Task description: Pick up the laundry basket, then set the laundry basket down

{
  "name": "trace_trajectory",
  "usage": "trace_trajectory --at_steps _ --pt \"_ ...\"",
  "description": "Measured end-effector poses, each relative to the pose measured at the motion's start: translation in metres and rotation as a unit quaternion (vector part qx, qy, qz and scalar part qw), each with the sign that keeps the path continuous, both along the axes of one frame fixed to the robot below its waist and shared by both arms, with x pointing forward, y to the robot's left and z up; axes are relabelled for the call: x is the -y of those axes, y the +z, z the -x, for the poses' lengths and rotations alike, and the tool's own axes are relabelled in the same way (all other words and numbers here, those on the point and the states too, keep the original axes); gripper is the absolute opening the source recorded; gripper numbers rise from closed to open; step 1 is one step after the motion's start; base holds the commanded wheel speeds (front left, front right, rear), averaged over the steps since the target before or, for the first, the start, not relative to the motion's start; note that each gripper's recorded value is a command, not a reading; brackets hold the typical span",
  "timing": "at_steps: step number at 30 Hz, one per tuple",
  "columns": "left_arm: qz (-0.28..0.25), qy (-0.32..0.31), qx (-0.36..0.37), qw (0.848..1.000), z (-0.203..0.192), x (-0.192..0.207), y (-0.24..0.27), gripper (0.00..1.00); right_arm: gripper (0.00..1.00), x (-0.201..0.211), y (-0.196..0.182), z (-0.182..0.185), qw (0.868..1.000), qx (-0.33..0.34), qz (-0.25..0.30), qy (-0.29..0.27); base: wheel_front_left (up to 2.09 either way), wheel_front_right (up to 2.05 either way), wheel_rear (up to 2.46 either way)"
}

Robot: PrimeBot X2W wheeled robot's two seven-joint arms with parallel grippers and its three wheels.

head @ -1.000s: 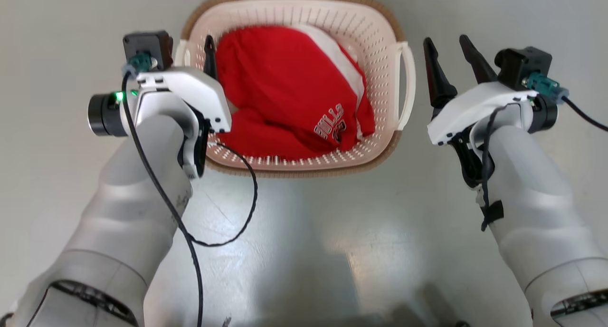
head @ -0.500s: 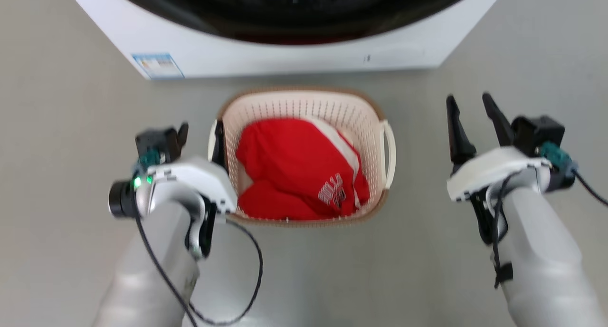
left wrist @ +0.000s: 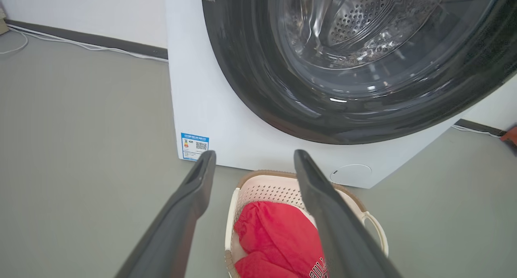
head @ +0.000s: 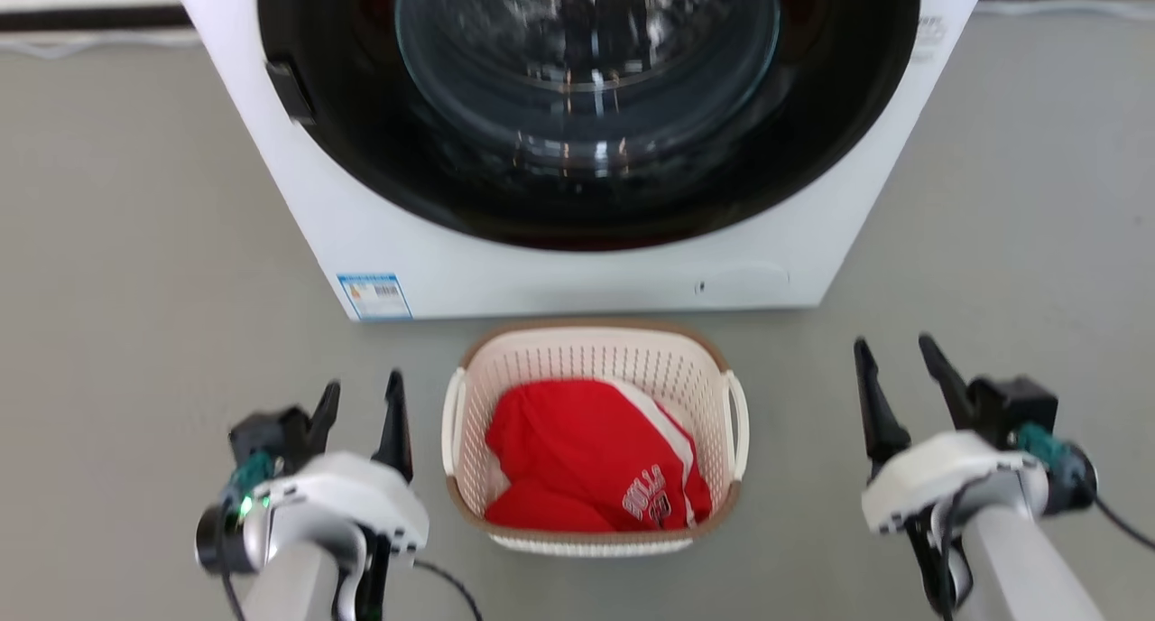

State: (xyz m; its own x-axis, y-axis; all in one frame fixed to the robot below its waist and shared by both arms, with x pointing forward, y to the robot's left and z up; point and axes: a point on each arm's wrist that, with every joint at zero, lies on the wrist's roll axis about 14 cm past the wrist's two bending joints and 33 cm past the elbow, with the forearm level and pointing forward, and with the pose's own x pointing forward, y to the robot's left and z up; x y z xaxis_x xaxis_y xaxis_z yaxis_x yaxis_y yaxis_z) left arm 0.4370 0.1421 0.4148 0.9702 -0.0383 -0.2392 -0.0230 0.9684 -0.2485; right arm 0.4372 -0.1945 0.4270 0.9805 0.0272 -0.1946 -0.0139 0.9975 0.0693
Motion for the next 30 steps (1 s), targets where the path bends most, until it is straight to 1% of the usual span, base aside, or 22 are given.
trace_trajectory --at_steps 2,4,10,14,19,27,28,30 --pt "0.004 0.006 0.008 1.000 0.012 -0.006 0.005 1.00 1.00 -0.001 0.003 0.011 1.000 0.004 0.000 0.001 0.00 0.00 0.00" --pt "-0.006 0.007 0.010 1.000 0.025 -0.010 0.007 1.00 1.00 -0.001 0.006 0.023 1.000 0.007 0.000 0.001 0.00 0.00 0.00" --pt "-0.010 0.020 0.015 1.000 0.060 -0.024 0.008 1.00 1.00 0.001 0.013 0.054 1.000 0.020 0.000 -0.002 0.00 0.00 0.00" --pt "-0.018 0.020 0.035 0.999 0.068 -0.027 0.019 1.00 1.00 0.009 0.018 0.064 0.999 0.031 -0.001 -0.016 0.00 0.00 0.00" --pt "-0.017 0.027 0.042 0.999 0.078 -0.032 0.022 1.00 1.00 0.019 0.020 0.073 0.999 0.036 0.000 -0.031 0.00 0.00 0.00" --pt "-0.013 0.037 0.057 0.998 0.079 -0.037 0.031 1.00 1.00 0.027 0.026 0.078 0.998 0.046 0.007 -0.041 0.00 0.00 0.00" --pt "-0.008 0.039 0.054 0.998 0.080 -0.037 0.030 0.00 0.00 0.029 0.026 0.079 0.998 0.045 0.007 -0.044 0.00 0.00 0.00" --pt "-0.007 0.040 0.038 0.998 0.086 -0.036 0.019 0.00 0.00 0.027 0.016 0.085 0.999 0.030 0.003 -0.045 0.00 0.00 0.00"
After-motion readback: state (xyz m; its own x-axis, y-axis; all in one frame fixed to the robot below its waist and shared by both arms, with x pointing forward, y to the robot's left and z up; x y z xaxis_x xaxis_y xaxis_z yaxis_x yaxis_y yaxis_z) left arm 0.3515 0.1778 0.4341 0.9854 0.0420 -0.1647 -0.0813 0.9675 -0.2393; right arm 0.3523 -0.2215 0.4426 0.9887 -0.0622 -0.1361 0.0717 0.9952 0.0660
